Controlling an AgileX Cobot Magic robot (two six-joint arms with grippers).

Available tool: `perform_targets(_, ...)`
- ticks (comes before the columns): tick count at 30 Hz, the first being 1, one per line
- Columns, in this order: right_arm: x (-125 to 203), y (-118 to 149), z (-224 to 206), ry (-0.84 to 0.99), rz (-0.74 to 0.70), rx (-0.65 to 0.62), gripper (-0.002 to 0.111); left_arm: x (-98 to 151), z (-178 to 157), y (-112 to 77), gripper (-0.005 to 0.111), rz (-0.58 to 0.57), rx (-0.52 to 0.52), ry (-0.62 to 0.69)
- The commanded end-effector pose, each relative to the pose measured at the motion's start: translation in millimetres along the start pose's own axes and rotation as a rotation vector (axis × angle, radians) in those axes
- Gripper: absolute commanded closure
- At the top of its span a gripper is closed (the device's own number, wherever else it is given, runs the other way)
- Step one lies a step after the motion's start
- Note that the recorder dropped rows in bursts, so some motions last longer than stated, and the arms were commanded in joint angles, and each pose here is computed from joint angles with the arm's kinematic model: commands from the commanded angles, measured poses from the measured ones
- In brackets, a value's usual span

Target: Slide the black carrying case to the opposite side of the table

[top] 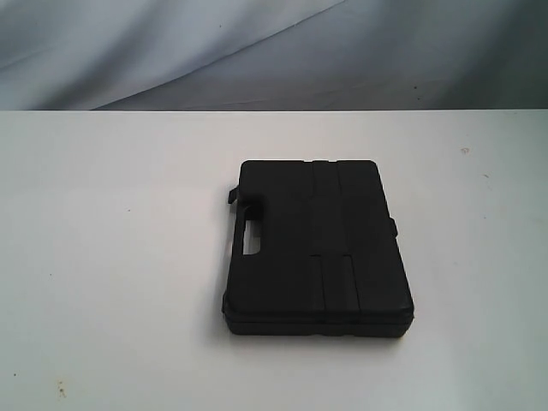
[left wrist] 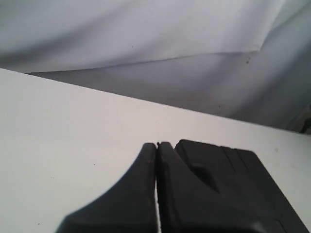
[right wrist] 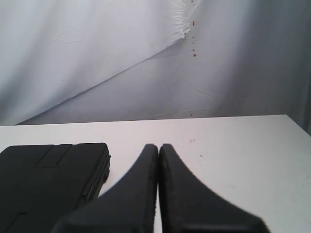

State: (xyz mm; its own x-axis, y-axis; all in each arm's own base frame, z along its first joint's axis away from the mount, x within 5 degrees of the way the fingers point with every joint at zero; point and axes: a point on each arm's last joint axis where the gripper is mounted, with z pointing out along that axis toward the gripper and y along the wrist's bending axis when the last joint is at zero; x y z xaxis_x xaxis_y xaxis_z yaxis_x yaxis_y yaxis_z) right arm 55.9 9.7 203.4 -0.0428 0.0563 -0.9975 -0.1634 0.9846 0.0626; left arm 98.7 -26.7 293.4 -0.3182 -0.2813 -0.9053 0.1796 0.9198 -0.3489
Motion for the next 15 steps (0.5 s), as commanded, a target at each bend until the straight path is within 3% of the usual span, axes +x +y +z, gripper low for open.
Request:
perform_targets(1, 1, 0, 0, -0.004, 0.006, 0.005, 0.108, -27, 22, -10.5, 0.107, 0.100, 0.020, 0.127)
perform_targets(8, 1, 0, 0, -0.004, 0.006, 0.005, 0.108, -64, 52, -22.6, 0.107, 0.175, 0.055, 0.229)
perform_targets(15, 1, 0, 0, -0.004, 0.006, 0.005, 0.108, -85, 84, -28.6, 0.107, 0.176, 0.081, 0.346)
